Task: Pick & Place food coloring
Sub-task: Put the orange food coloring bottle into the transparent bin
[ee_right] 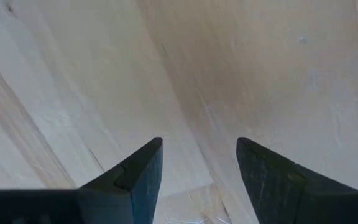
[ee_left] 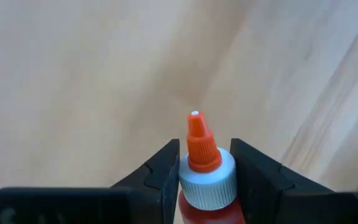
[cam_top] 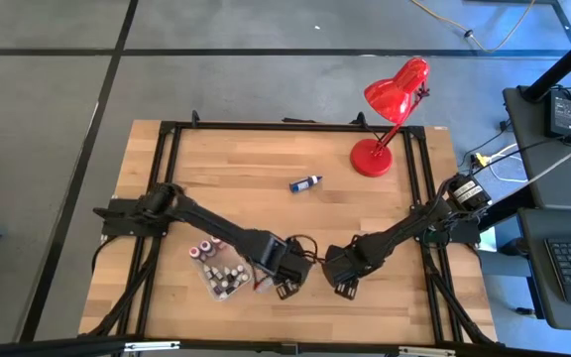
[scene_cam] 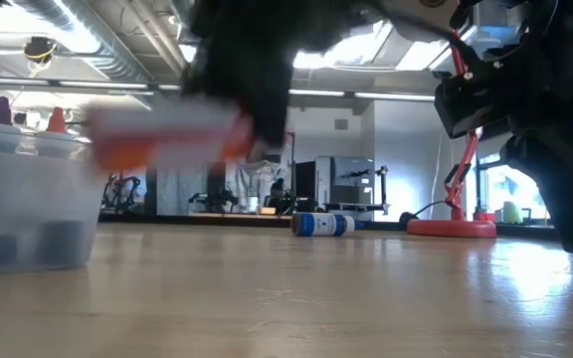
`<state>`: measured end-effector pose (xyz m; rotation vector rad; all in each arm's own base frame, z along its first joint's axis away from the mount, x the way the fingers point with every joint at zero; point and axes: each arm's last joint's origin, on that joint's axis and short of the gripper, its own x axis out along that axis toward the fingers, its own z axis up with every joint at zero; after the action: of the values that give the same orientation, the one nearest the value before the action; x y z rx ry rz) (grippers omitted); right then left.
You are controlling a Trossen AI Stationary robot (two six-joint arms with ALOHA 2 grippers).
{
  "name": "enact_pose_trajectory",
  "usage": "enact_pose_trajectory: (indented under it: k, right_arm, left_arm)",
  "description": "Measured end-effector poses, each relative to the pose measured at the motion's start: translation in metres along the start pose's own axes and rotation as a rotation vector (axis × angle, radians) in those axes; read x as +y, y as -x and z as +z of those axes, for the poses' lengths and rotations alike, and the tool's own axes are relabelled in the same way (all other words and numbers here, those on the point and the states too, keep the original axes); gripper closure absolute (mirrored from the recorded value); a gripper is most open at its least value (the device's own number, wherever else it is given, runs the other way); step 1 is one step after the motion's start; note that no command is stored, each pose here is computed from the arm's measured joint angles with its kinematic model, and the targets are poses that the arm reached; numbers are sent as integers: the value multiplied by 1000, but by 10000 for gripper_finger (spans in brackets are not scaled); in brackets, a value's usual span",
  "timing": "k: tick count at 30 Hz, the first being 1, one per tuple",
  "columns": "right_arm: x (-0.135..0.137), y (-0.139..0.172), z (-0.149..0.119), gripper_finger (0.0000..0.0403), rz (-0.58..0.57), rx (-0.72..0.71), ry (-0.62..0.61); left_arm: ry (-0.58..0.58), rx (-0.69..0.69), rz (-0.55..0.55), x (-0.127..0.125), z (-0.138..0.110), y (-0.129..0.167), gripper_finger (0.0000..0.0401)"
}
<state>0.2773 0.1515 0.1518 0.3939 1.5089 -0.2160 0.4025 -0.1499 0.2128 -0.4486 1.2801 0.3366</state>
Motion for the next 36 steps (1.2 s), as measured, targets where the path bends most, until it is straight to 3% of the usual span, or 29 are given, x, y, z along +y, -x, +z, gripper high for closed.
enact_pose_trajectory:
  k: [5,8,12,15,19,28,36]
  right_arm:
    - [0,0,0,197,-1,1,-4]
    - [0,0,0,197,-6,-6,-24]
    - [0,0,1,197,-10,-22,-27]
    - [1,0,2,197,-7,-45,-37]
    - [2,0,4,197,-5,-82,-50]
    - [4,0,5,197,15,-86,-124]
    - [26,7,23,197,271,-251,-6]
  left_arm:
    - [14,-423,102,1,-7,86,283]
    - [73,-713,167,2,-34,133,283]
    - [128,-951,193,2,-80,153,283]
    - [179,-1076,160,3,-113,150,283]
    - [162,-1159,154,4,-146,124,280]
    - [38,-1191,235,29,-179,72,282]
    - [65,-1135,220,47,-195,46,281]
